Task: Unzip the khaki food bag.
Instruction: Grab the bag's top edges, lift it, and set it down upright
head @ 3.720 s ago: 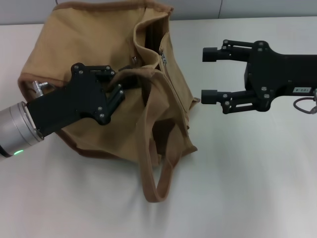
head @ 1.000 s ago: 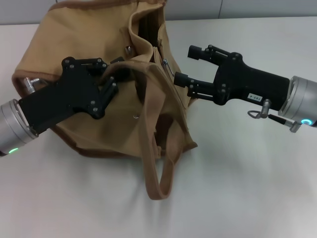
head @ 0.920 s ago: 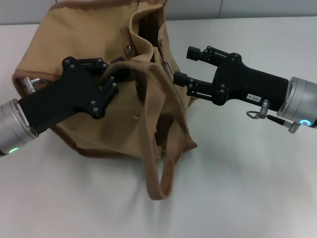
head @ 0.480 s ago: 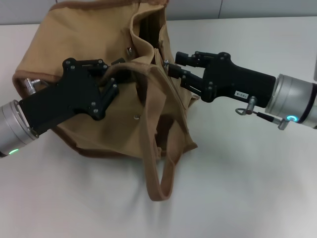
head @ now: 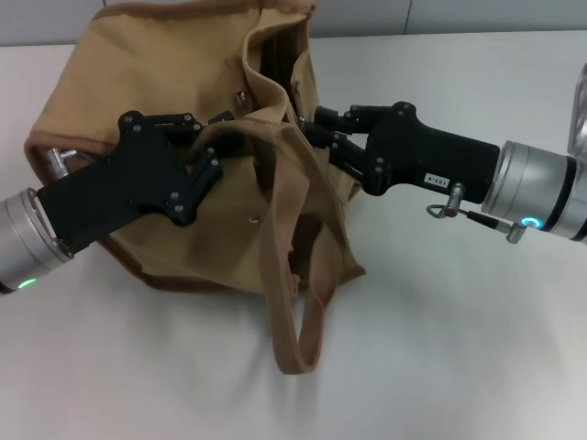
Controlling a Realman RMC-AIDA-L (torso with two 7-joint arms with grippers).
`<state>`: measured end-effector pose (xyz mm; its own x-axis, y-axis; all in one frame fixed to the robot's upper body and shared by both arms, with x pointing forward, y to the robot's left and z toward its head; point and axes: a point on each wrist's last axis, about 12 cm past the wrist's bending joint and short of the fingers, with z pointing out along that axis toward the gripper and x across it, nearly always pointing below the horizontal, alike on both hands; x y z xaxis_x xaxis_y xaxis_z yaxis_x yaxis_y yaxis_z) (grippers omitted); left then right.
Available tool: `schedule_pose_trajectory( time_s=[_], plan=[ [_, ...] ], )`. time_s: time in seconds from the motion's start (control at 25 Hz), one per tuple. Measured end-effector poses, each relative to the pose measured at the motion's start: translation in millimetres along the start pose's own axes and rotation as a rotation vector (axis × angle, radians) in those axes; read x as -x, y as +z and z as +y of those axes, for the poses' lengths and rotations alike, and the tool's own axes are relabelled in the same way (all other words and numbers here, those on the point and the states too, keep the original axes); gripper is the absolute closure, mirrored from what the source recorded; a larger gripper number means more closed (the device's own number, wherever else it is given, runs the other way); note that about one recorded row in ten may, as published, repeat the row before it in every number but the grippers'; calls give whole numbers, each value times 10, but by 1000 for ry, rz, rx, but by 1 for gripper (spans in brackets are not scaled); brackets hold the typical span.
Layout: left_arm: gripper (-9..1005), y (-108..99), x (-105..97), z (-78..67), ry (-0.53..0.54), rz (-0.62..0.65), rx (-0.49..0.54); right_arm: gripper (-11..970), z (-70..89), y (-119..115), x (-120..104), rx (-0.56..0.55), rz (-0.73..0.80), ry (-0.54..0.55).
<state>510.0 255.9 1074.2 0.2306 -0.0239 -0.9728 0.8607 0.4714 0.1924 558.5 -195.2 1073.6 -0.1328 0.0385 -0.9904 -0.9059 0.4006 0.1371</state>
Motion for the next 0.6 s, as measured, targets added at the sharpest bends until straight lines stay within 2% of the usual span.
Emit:
schedule_pose_trajectory(
  time_s=[0.24, 0.44, 0.6],
  plan=[
    [912, 1, 1, -1, 0, -1, -1, 714, 25, 28, -77, 30, 82, -24],
    [912, -2, 1, -6, -1, -3, -3, 794, 2, 27, -104, 7, 101, -22],
    [912, -3, 3, -9, -2, -4, -4, 602, 7, 48, -95, 16, 102, -25]
  ],
)
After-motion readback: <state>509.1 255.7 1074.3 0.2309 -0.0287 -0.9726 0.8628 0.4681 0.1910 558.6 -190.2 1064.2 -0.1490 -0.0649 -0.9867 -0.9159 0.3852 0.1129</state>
